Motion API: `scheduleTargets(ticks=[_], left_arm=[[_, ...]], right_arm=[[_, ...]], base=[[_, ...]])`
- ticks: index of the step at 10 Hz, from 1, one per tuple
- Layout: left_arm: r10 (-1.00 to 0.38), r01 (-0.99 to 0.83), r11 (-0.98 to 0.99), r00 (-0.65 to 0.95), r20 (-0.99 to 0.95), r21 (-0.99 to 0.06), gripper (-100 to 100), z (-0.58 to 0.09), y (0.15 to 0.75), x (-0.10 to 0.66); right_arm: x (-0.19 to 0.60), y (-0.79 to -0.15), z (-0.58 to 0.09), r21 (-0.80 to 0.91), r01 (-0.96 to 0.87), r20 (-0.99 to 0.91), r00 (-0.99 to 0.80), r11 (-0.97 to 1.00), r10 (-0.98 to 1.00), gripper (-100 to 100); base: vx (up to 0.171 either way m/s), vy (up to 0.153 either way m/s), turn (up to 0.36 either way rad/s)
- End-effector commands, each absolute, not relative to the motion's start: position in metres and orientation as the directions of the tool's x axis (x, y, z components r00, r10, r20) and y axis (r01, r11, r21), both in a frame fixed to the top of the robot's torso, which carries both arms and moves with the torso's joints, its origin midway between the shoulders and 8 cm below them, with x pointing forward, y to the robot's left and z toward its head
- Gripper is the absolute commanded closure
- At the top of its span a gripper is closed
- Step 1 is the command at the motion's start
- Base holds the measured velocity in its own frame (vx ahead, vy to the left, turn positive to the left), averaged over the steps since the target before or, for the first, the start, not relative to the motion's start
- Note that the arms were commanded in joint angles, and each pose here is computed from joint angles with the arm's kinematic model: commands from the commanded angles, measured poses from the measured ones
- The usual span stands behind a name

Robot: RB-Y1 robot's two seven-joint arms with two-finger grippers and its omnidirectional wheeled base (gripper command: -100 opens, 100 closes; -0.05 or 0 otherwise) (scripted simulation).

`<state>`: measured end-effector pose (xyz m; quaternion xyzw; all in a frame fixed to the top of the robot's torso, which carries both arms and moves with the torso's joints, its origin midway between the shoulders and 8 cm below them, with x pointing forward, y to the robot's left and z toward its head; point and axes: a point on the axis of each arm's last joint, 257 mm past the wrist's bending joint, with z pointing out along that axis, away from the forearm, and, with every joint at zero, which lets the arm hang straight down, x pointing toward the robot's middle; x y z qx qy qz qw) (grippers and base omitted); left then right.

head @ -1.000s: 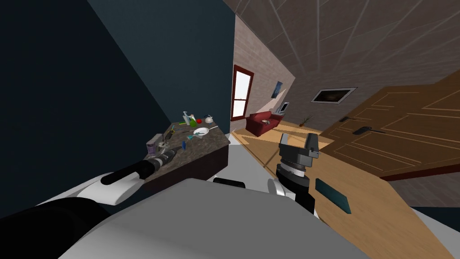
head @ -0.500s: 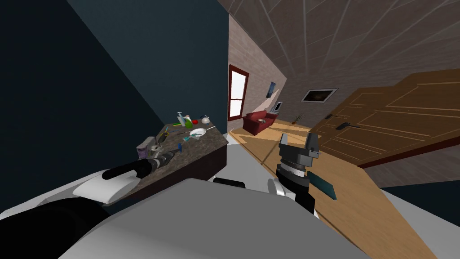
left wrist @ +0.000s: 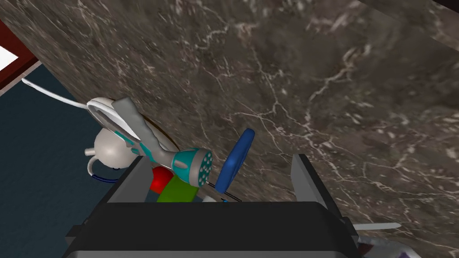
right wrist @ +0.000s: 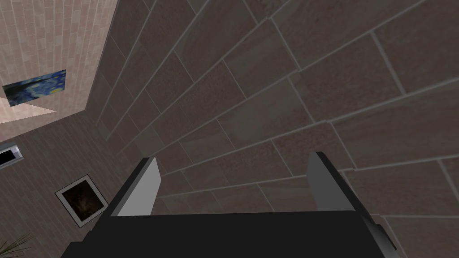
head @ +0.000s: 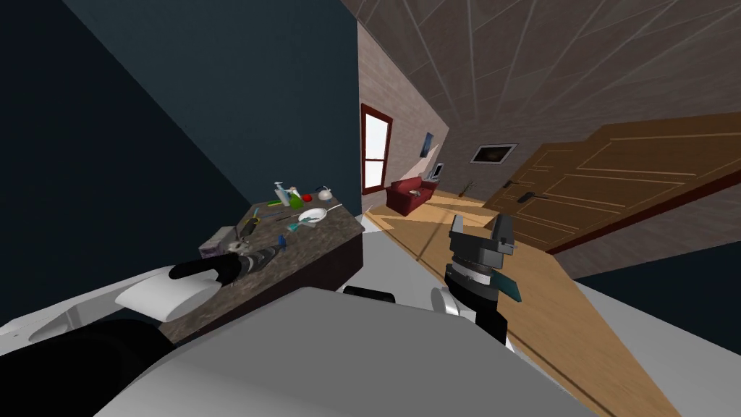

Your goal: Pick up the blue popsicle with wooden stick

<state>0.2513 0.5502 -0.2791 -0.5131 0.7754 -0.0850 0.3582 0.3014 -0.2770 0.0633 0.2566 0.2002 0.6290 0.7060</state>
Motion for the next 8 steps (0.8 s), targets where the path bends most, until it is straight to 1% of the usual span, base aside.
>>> scheduleTargets(ticks=[1,3,4,5,6,8], left_arm=[[-0.854,-0.750,0.462,-0.232,-0.465,-0.474,-100,-0.282,0.555,0.248],[-0.863,-0.805,0.442,-0.260,-0.434,-0.396,-100,-0.294,0.565,0.231],[-0.856,-0.801,0.455,-0.272,-0.440,-0.389,-100,-0.292,0.566,0.233],[-0.860,-0.825,0.444,-0.283,-0.424,-0.350,-100,-0.297,0.570,0.225],[-0.857,-0.823,0.450,-0.289,-0.427,-0.347,-100,-0.296,0.571,0.226],[-0.864,-0.860,0.432,-0.308,-0.399,-0.271,-100,-0.304,0.580,0.211]], right_arm=[[0.301,-0.277,0.063,0.614,-0.785,0.040,0.129,0.077,0.991,0],[0.301,-0.277,0.063,0.614,-0.785,0.040,0.129,0.077,0.991,0],[0.301,-0.277,0.063,0.614,-0.785,0.040,0.129,0.077,0.991,0],[0.301,-0.277,0.063,0.614,-0.785,0.040,0.129,0.077,0.991,0],[0.301,-0.277,0.063,0.614,-0.785,0.040,0.129,0.077,0.991,0],[0.301,-0.277,0.063,0.614,-0.785,0.040,0.129,0.077,0.991,0]], base=[[-0.007,0.031,-0.106],[-0.009,0.041,-0.232],[-0.012,0.050,-0.079],[-0.014,0.046,-0.148],[-0.010,0.042,-0.091],[-0.007,0.055,-0.202]])
